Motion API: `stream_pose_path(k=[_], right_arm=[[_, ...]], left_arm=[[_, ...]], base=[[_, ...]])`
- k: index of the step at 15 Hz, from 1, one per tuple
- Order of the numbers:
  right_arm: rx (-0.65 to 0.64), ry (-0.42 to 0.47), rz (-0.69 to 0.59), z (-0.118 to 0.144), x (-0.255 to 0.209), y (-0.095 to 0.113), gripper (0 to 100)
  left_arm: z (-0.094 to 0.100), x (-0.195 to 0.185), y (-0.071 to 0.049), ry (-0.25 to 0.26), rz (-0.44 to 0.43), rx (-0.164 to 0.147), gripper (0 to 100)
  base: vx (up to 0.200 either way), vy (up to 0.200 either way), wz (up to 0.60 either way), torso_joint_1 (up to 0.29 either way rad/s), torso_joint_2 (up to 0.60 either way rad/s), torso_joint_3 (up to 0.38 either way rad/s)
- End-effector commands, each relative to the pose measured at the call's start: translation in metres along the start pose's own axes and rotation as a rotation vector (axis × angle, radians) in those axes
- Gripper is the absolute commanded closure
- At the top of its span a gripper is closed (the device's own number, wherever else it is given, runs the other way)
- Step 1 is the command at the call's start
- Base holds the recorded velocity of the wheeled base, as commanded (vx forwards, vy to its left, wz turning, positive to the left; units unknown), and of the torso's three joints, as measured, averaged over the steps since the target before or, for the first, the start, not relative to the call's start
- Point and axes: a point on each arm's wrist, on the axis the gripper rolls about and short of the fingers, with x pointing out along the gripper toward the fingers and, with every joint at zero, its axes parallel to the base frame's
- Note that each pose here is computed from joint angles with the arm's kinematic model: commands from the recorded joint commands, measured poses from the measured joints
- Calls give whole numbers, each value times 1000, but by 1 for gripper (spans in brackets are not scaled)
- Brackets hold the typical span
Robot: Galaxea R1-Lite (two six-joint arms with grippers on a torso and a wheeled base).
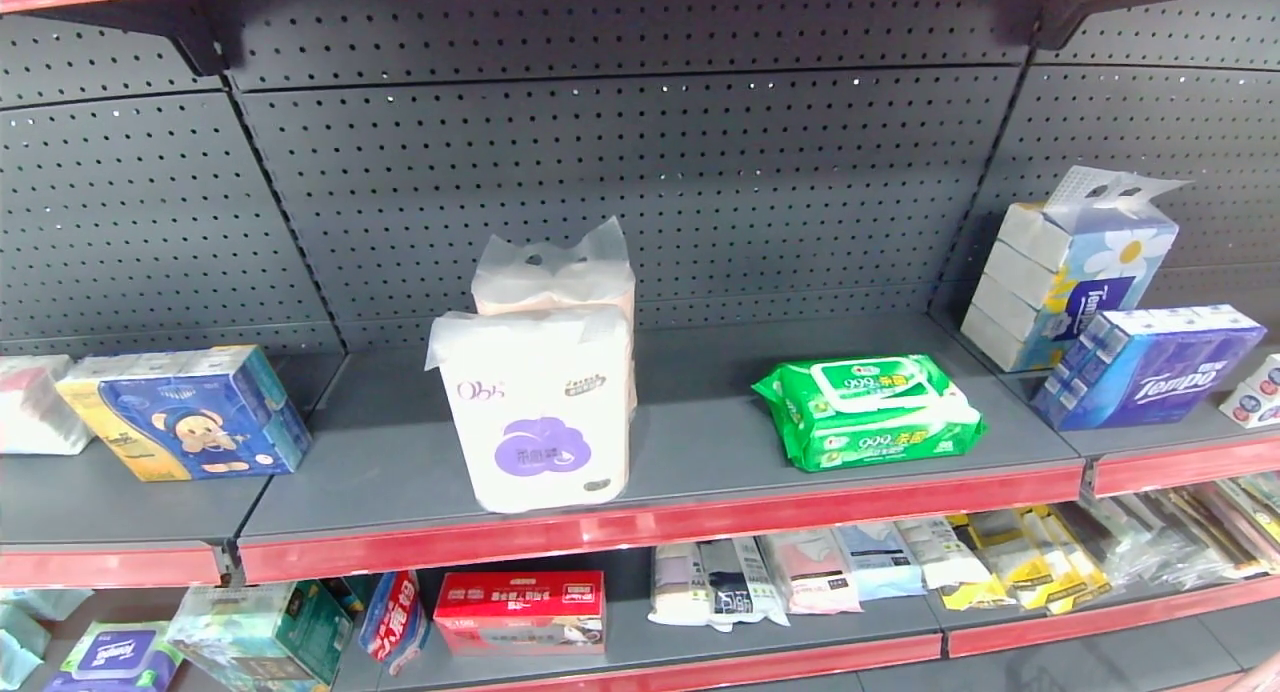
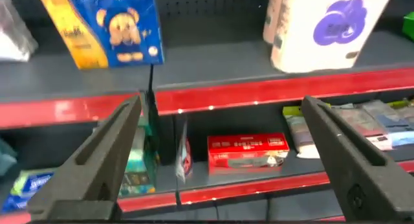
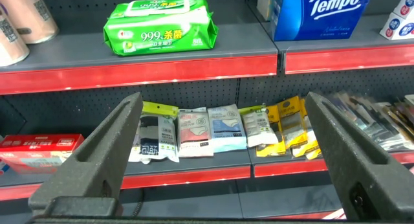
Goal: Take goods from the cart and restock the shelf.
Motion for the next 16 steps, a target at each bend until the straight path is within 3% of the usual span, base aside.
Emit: stream_pose_path(k=[1, 2, 3, 4, 6, 8, 16], right_arm=[[0, 0, 0, 0, 0, 0, 0], [0, 0, 0, 0, 0, 0, 0], [0, 0, 0, 0, 0, 0, 0], [0, 0, 0, 0, 0, 0, 0], [0, 0, 0, 0, 0, 0, 0], [0, 0, 0, 0, 0, 0, 0], [-3, 0, 2, 0, 0, 0, 0]], left_arm=[[-5, 0, 1, 7, 43, 20, 0], [-6, 0, 3, 29, 149, 52, 0], [-10, 0, 5, 59, 219, -12, 0], [-9, 0, 5, 54, 223, -30, 0], [-9, 0, 5, 68, 185, 3, 0], [-10, -1, 5, 56, 127, 6, 0], [-10, -1, 6, 56, 133, -2, 0]], base=[[0, 0, 0, 0, 0, 0], [0, 0, 0, 0, 0, 0], [0, 0, 0, 0, 0, 0], [0, 0, 0, 0, 0, 0], [0, 0, 0, 0, 0, 0], [0, 0, 0, 0, 0, 0], [0, 0, 0, 0, 0, 0]])
